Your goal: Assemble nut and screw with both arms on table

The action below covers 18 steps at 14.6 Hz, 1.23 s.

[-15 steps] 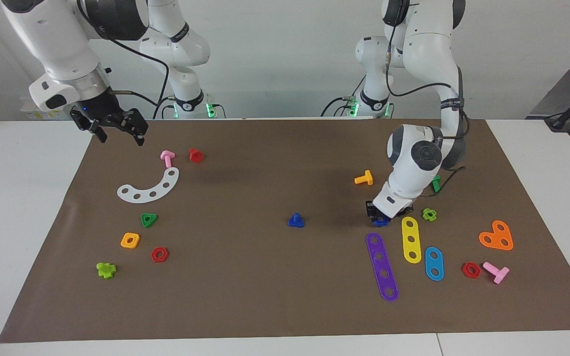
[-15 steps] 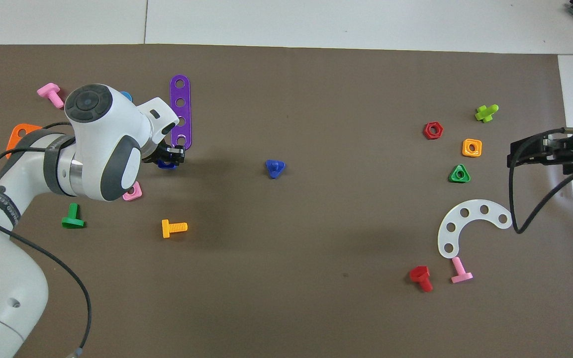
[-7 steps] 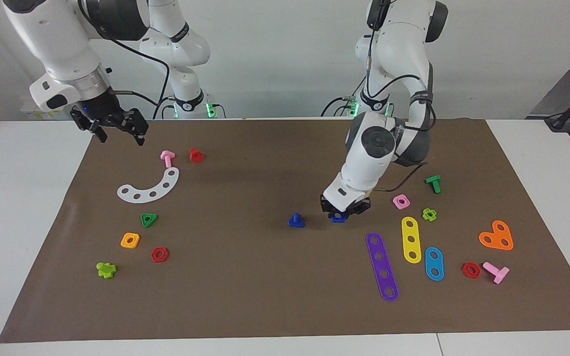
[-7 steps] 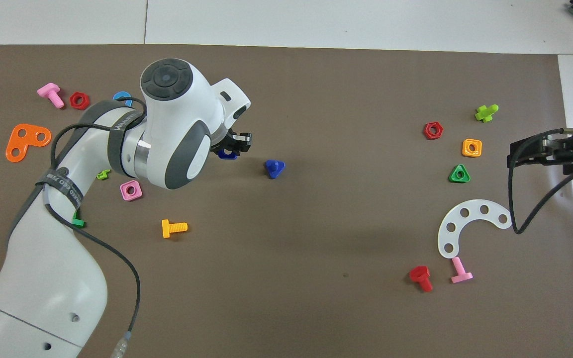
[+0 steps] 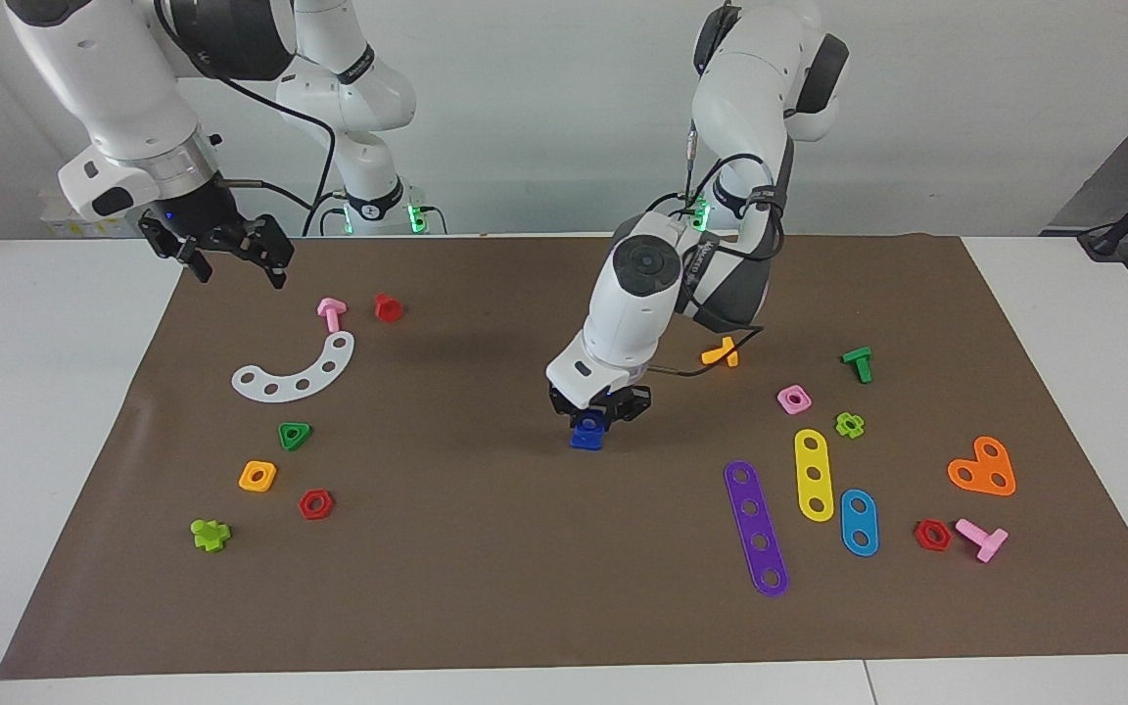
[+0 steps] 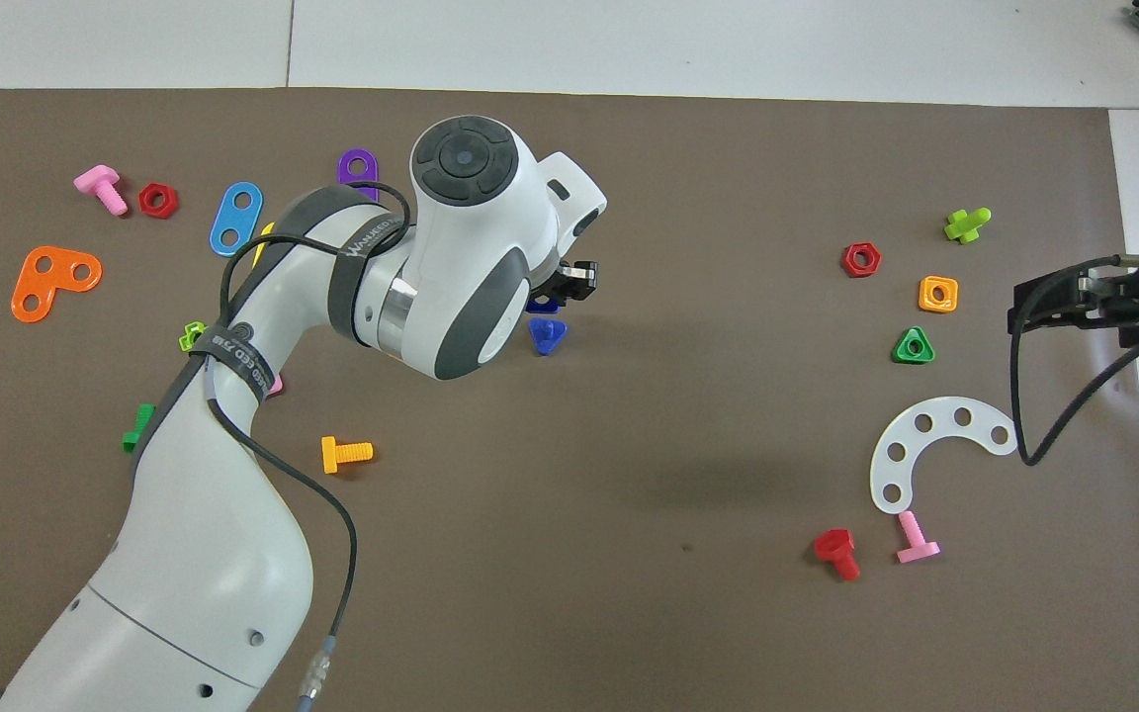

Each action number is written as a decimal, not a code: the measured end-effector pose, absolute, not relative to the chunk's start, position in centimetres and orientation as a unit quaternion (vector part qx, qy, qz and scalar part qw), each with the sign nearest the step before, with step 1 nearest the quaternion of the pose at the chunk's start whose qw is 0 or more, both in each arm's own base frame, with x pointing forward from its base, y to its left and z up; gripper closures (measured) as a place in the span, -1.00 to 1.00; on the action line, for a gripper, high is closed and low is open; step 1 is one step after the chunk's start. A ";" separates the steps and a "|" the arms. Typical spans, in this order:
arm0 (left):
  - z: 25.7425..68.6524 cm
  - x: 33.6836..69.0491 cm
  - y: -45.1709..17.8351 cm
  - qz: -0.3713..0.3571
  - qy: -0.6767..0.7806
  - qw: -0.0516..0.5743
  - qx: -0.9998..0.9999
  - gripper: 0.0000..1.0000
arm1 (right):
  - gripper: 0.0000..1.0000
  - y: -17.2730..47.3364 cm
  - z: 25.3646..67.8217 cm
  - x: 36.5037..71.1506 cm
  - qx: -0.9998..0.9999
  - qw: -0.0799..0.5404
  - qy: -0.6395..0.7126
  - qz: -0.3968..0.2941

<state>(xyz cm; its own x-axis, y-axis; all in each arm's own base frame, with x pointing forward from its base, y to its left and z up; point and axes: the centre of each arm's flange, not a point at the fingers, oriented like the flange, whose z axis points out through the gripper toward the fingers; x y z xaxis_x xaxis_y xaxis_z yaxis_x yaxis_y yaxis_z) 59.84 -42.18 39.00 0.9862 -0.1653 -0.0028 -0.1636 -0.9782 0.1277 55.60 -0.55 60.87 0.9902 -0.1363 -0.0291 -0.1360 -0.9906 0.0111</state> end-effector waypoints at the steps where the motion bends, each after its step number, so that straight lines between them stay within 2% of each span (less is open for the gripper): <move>1: 38.5 59.5 -42.7 -0.010 -0.087 0.062 0.994 0.07 | -1.00 -0.5 60.9 55.6 0.998 0.005 -0.068 -0.015; 6: 36.1 58.9 -43.2 -0.036 -0.092 0.043 0.994 0.07 | -1.00 -0.5 60.8 55.6 0.998 0.005 -0.068 -0.015; 18: 35.0 59.2 -42.4 -0.047 -0.087 0.029 0.995 0.07 | -1.00 -0.8 60.8 55.6 0.997 0.005 -0.070 -0.016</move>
<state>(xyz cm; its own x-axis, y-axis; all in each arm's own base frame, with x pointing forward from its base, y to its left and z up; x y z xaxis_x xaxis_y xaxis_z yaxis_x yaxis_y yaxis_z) 59.23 -42.44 34.95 0.9804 -0.1762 -0.0883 -0.1707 -0.9831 0.0657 55.59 -0.80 60.77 0.9896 -0.1406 -0.0313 -0.1403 -0.9900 0.0114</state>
